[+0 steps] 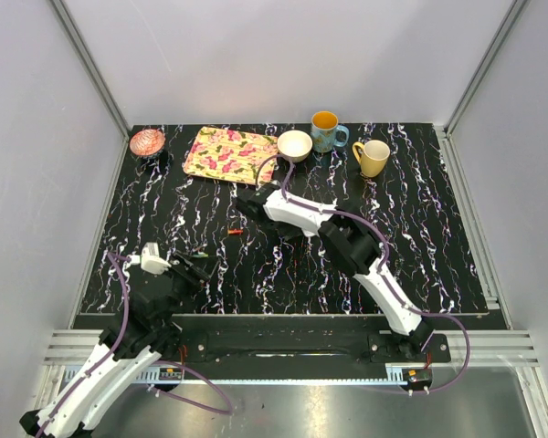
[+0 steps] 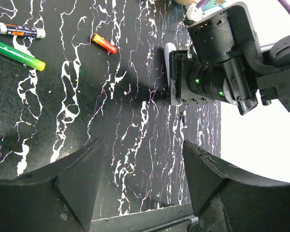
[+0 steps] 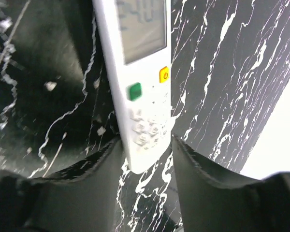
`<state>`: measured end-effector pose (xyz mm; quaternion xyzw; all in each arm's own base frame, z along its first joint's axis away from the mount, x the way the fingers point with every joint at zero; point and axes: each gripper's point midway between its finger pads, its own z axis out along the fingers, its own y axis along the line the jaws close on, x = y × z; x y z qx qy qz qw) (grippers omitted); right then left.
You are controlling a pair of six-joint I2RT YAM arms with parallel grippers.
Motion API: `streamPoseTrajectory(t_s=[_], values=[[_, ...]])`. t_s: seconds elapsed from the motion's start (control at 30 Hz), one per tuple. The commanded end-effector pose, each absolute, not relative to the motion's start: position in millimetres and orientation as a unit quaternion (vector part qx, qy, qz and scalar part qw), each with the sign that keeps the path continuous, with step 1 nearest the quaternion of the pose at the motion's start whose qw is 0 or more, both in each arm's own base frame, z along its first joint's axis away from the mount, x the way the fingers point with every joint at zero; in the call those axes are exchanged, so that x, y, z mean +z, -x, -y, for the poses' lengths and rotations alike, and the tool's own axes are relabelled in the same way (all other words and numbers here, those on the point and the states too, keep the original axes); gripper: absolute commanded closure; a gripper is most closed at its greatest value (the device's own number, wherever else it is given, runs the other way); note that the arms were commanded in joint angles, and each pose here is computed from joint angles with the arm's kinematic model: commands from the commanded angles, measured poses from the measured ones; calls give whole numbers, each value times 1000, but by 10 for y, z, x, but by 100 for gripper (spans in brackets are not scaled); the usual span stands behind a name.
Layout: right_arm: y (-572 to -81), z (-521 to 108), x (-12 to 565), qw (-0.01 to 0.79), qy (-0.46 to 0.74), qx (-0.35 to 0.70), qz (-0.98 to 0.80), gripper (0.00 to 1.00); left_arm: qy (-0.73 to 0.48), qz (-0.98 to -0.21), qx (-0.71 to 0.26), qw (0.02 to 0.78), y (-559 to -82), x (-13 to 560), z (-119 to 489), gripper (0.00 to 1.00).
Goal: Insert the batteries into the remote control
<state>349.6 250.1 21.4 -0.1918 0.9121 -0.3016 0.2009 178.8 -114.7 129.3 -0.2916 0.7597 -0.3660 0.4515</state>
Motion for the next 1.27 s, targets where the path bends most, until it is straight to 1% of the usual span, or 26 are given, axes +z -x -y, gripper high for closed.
streamPoseTrajectory(t_s=[0.0,0.07,0.2,0.23,0.3,0.33,0.37,0.4,0.43,0.47,0.5,0.53,0.57,0.6,0.63,0.67,0.7,0.73,0.77,0.8,0.87,0.9,0.97,1.07,1.13,1.23], values=[[-3269,-2906,-60,174,183,-215,-943,37,292,-710,-417,487,-1747,1692,1085,31],[-3266,-2936,-6,181,178,-207,-945,31,291,-711,-416,486,-1746,1683,1088,31],[-3254,-3004,243,205,161,-176,-949,29,292,-714,-416,482,-1748,1668,1101,31],[-3241,-3062,443,217,156,-148,-952,28,292,-715,-415,481,-1749,1659,1101,31],[-3200,-3079,594,225,151,-126,-954,25,294,-715,-413,482,-1759,1668,1099,31],[-3162,-3087,822,237,142,-101,-956,25,292,-716,-410,484,-1760,1671,1095,31],[-3146,-3092,931,248,135,-85,-955,24,290,-717,-407,486,-1762,1672,1088,30],[-3037,-2969,894,240,134,-86,-958,22,290,-716,-404,490,-1767,1700,1070,30],[-2980,-2952,1207,266,120,-45,-956,21,289,-716,-401,493,-1771,1707,1061,30],[-2978,-2975,1314,286,110,-15,-952,20,289,-718,-397,493,-1778,1695,1055,30],[-2846,-2829,1214,280,109,-18,-954,19,290,-718,-393,495,-1784,1691,1043,29],[-2787,-2776,1525,313,88,26,-945,19,288,-719,-389,498,-1791,1690,1036,28],[-2808,-2850,1669,346,77,73,-932,18,284,-721,-385,501,-1804,1686,1040,27],[-2646,-2712,1454,335,84,75,-936,18,270,-727,-379,506,-1806,1689,1051,25],[-2550,-2687,1752,367,76,134,-917,18,264,-731,-373,507,-1815,1682,1055,23],[-2563,-2735,1888,400,63,178,-897,16,259,-747,-354,499,-1827,1606,1062,22],[-2437,-2579,1636,394,59,175,-900,15,254,-753,-343,502,-1830,1637,1043,18],[-2379,-2476,1893,430,37,214,-876,10,252,-768,-322,494,-1821,1568,1016,16],[-2318,-2393,1767,437,29,222,-871,5,250,-787,-290,484,-1843,1476,994,14],[-2262,-2293,1954,462,13,248,-851,0,249,-792,-277,483,-1847,1541,971,10],[-2215,-2128,1889,475,-6,244,-845,0,252,-823,-220,459,-1849,1403,898,6],[-2192,-2064,1961,486,-11,250,-837,0,259,-823,-217,457,-1864,1485,897,4],[-2183,-1977,1941,491,-9,234,-839,0,256,-839,-189,441,-1871,1430,892,3],[-2192,-1903,1949,501,-6,218,-837,0,254,-833,-199,449,-1916,1549,929,2],[-2197,-1876,1978,508,-5,217,-834,0,254,-822,-217,461,-1952,1621,963,4],[-2197,-1819,2042,520,-11,216,-826,0,247,-810,-232,479,-1948,1731,950,1]])
